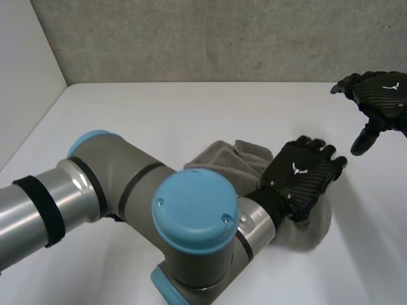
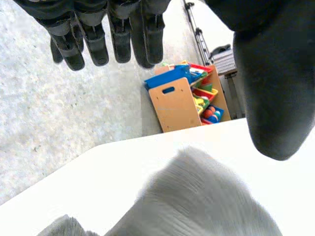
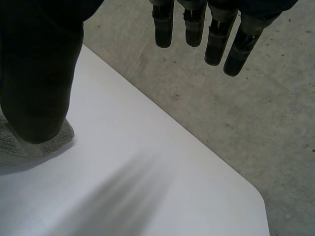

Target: Fold the towel.

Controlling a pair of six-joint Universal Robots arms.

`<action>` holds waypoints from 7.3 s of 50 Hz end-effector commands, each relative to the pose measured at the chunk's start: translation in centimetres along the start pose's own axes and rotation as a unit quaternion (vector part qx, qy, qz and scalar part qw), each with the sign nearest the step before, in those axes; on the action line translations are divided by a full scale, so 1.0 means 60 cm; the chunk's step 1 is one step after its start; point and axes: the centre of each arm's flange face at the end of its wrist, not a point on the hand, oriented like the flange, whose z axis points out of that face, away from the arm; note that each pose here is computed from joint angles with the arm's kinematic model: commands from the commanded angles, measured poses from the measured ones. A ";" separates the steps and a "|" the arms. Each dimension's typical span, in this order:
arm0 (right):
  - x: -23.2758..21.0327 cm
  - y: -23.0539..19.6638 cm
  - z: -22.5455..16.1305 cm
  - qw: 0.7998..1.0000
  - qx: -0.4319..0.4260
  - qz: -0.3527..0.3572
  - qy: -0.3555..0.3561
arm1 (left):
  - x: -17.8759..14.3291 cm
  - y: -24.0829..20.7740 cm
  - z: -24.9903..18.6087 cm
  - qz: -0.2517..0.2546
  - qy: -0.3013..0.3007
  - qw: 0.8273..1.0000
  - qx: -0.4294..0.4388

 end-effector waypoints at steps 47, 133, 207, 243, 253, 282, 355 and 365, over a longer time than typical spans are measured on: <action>-0.174 0.184 0.050 0.949 -0.154 0.237 -0.140 | -0.358 0.139 -0.059 -0.064 -0.114 0.985 -0.109; -0.117 0.128 0.006 0.992 -0.056 0.032 -0.105 | -0.202 0.121 -0.187 -0.007 -0.199 0.971 -0.132; -0.156 0.131 -0.007 0.991 -0.039 -0.003 -0.129 | -0.162 0.124 -0.201 0.012 -0.181 0.967 -0.177; -0.131 0.136 0.075 0.989 -0.020 0.102 -0.101 | -0.215 0.158 -0.132 0.022 -0.218 0.961 -0.168; -0.115 0.156 0.092 0.988 -0.037 0.122 -0.086 | -0.228 0.155 -0.129 0.028 -0.237 0.959 -0.154; -0.116 0.096 0.072 0.988 -0.014 0.107 -0.110 | -0.369 0.076 -0.123 0.060 -0.280 0.956 -0.068; -0.201 0.105 0.043 0.971 0.007 -0.044 -0.235 | -0.460 0.128 -0.185 0.080 -0.259 0.945 -0.185; -0.204 0.113 0.040 0.971 0.001 -0.041 -0.236 | -0.404 0.051 -0.231 0.088 -0.269 0.946 -0.156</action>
